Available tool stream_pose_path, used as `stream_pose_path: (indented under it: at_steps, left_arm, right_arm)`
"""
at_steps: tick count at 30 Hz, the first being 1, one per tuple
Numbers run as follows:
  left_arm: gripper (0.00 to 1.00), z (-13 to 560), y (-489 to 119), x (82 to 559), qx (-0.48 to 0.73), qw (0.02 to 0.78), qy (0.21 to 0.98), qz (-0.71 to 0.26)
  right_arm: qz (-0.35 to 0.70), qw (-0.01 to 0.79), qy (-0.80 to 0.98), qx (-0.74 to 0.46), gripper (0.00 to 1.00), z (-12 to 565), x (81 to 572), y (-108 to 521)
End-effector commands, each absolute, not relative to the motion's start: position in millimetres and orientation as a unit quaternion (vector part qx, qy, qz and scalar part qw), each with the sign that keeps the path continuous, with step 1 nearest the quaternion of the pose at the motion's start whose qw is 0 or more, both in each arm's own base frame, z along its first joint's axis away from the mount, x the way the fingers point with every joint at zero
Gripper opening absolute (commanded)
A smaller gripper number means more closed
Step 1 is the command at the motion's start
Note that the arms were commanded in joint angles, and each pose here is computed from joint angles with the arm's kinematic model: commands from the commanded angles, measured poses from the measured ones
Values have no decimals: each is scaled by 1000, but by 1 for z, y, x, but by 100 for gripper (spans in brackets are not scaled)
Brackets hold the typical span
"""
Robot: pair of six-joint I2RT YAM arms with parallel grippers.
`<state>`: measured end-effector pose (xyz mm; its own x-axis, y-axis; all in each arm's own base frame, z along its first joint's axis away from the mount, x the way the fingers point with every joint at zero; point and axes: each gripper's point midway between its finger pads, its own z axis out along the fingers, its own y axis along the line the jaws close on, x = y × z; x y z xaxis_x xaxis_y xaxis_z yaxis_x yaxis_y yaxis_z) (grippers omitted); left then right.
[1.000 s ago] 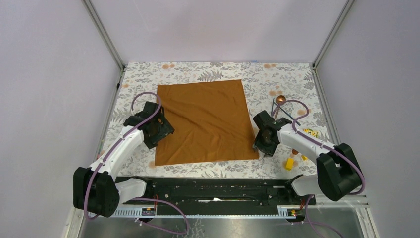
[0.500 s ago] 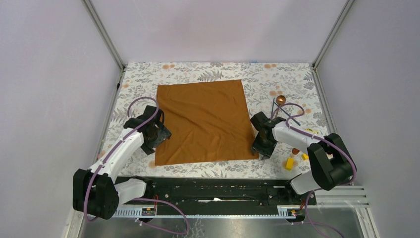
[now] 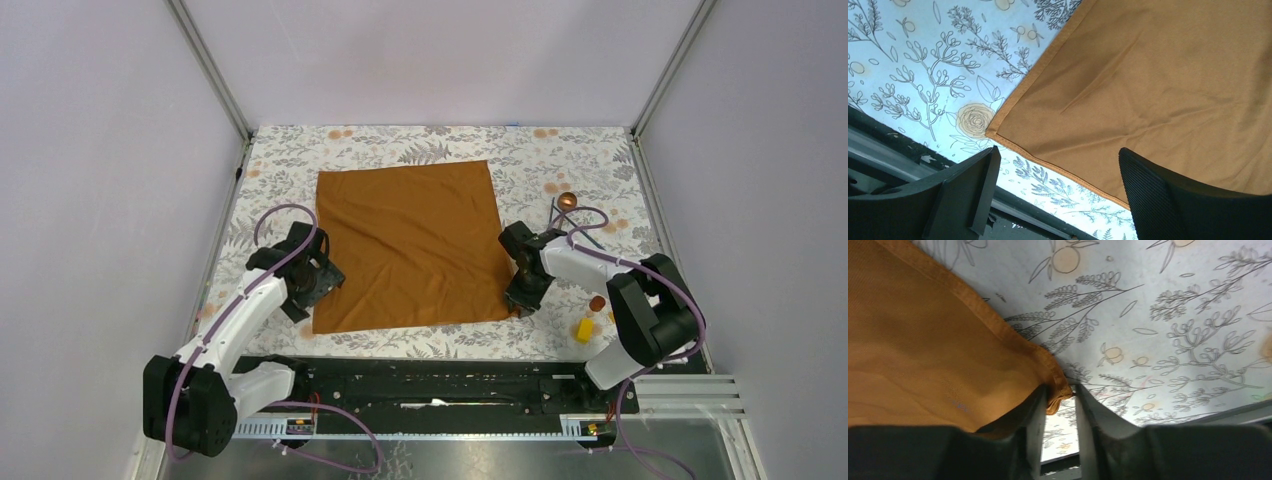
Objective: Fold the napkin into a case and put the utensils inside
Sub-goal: Pick up the flattened napkin from the center of the board.
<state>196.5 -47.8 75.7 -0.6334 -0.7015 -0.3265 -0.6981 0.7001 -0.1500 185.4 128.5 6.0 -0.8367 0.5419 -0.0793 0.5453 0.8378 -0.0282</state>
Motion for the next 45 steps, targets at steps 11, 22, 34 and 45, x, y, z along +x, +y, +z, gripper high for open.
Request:
stream_pose_path:
  at_steps: [11,22,34,45]
  left_arm:
    - [83,49,-36,155,-470,113,874,56]
    - [54,42,-39,130,-520,65,848,73]
    - [48,20,-46,136,-538,61,839,57]
    - [53,5,-36,141,-540,83,834,77]
  right_arm:
    - [-26,109,932,345,0,10,200,118]
    - [-15,115,932,345,0,12,200,119]
    - [5,121,930,348,0,15,201,123]
    - [12,125,928,351,0,16,200,123]
